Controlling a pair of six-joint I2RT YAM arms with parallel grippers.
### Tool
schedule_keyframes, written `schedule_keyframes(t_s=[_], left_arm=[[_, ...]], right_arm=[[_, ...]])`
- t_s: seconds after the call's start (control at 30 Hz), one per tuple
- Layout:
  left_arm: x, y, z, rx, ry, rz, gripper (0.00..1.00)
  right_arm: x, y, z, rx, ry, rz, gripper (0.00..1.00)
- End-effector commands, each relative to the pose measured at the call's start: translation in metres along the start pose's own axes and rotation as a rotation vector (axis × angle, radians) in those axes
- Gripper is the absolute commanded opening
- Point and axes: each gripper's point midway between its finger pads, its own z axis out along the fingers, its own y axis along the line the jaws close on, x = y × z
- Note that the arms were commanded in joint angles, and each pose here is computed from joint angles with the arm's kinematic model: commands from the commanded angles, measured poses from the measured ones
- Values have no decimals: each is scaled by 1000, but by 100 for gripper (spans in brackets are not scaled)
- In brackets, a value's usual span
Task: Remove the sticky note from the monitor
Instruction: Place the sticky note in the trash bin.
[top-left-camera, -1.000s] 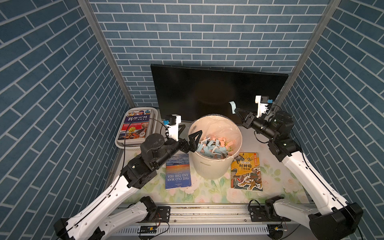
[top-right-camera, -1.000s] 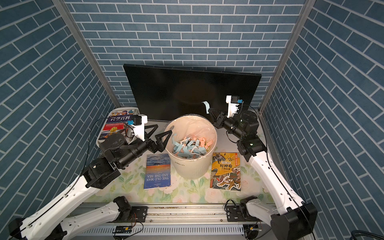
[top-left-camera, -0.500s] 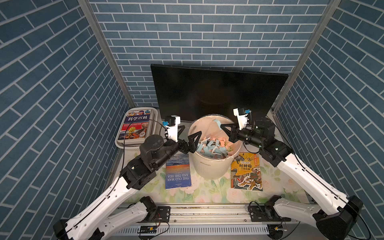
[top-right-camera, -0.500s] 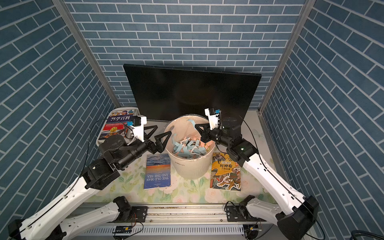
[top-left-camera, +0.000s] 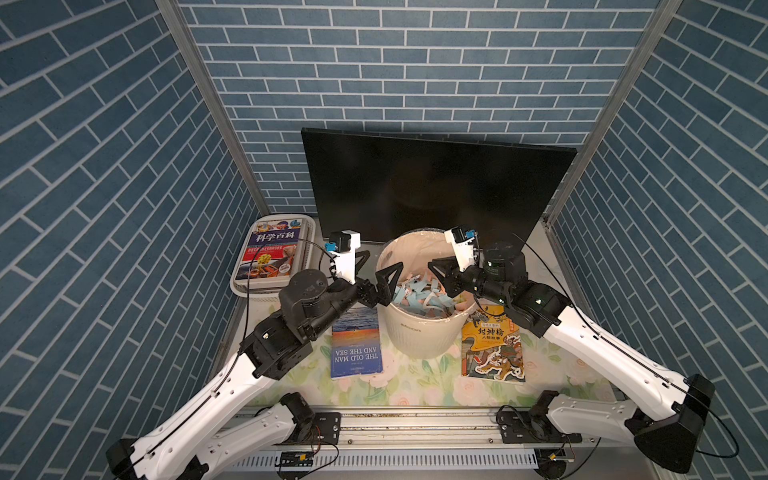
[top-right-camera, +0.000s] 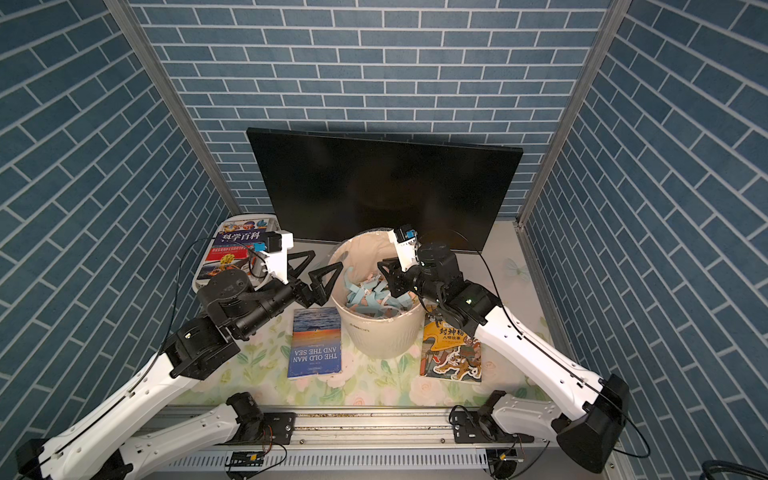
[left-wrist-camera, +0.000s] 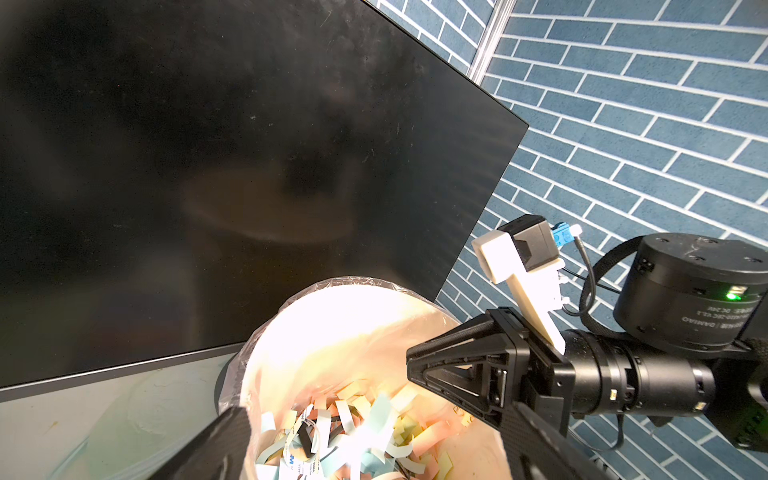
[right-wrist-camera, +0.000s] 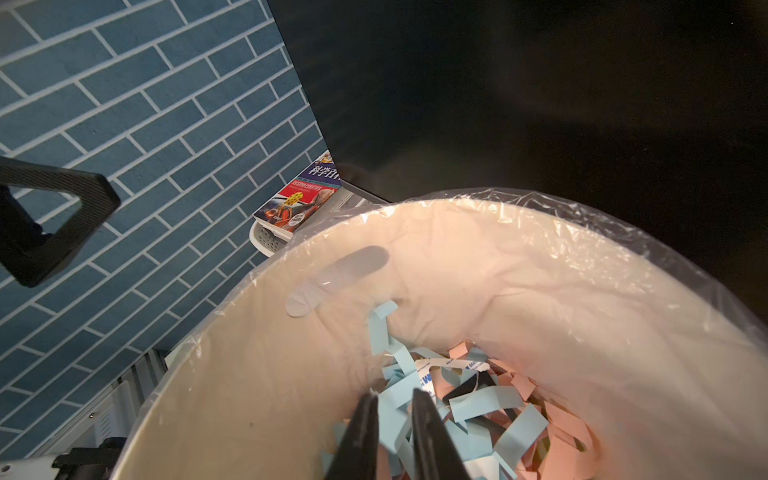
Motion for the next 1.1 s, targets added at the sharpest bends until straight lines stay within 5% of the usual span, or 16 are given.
schedule_keyframes(t_s=[0.0,0.43,0.6,0.67,1.07], left_arm=[[3,3,-1,-6,1,-2,100],[2,9,-5,-36,-9,5,100],[0,15,-7,-69,-30,17,100],[-3,19,-8,-94,-40,26,100],[-18,97,-49,-548,-168,14,100]], right_arm=[[-11,-3,-3,38,-22,-29,25],[-21,-10,-15,91,-65,-63,44],[-29,-24,-26,180,-101,-103,66],[-33,-30,-31,221,-115,-122,97],[-32,-115,-114,608,-305,-27,100]])
